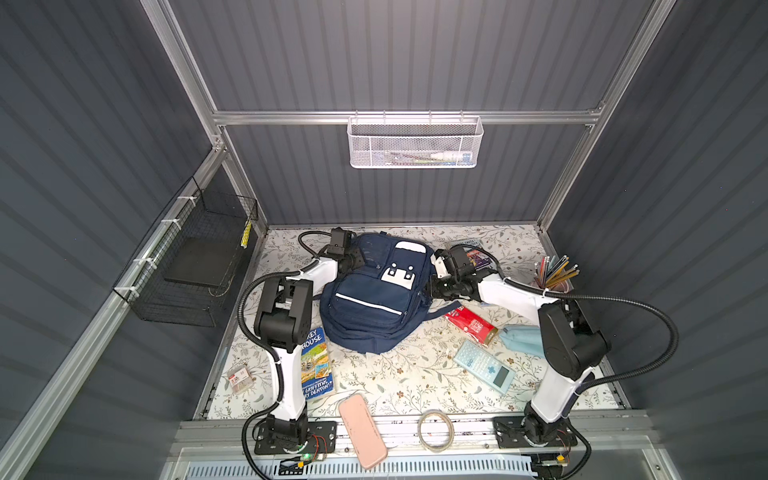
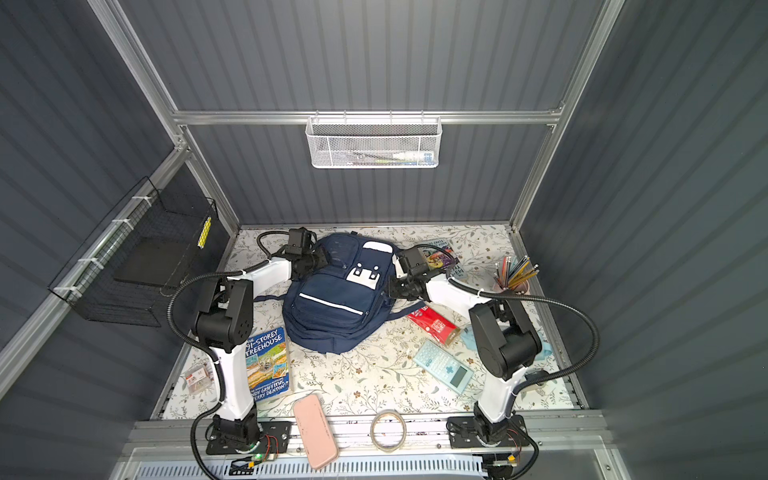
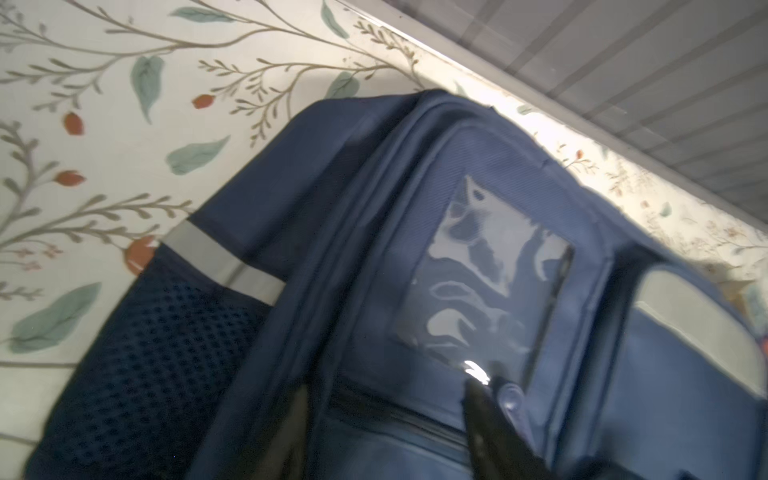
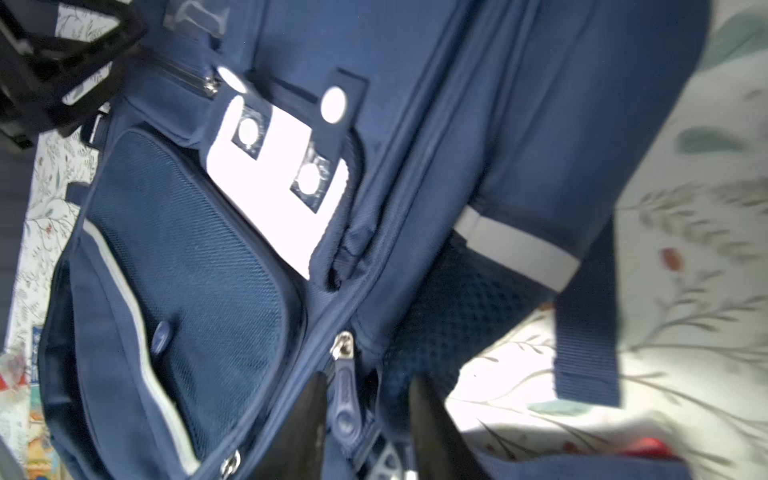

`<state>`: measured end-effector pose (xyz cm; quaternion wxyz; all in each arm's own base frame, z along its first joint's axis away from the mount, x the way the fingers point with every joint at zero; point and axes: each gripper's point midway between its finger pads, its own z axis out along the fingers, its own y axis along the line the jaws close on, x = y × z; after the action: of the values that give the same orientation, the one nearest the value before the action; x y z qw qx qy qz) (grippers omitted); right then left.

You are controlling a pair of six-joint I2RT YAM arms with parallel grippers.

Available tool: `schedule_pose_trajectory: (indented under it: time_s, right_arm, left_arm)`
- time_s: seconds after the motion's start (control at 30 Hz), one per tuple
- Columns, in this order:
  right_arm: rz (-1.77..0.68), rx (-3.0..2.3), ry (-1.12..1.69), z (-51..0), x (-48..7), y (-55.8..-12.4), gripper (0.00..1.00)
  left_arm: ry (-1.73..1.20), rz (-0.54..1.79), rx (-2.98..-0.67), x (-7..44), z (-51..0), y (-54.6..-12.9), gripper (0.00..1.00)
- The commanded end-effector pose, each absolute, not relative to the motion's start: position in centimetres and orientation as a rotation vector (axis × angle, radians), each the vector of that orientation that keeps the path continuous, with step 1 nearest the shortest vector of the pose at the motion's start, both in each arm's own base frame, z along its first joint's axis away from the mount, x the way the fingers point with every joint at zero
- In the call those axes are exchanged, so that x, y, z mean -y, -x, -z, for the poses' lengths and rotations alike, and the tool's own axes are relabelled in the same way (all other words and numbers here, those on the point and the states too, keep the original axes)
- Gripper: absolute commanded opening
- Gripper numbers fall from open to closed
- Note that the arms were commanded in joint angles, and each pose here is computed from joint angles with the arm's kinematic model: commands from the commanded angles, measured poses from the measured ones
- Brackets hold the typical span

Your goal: Pack the student bag

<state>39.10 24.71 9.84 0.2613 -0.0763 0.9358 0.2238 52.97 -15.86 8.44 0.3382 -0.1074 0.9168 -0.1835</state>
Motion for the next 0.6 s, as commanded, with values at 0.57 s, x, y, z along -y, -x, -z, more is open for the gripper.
schedule_pose_trajectory:
  time_s: [0.57]
  right_arm:
    - [-0.407, -2.582, 0.364, -8.3, -21.8, -45.6, 0.7]
  left_arm:
    - [0.285, 0.626, -2.535, 14.4, -10.4, -36.1, 0.7]
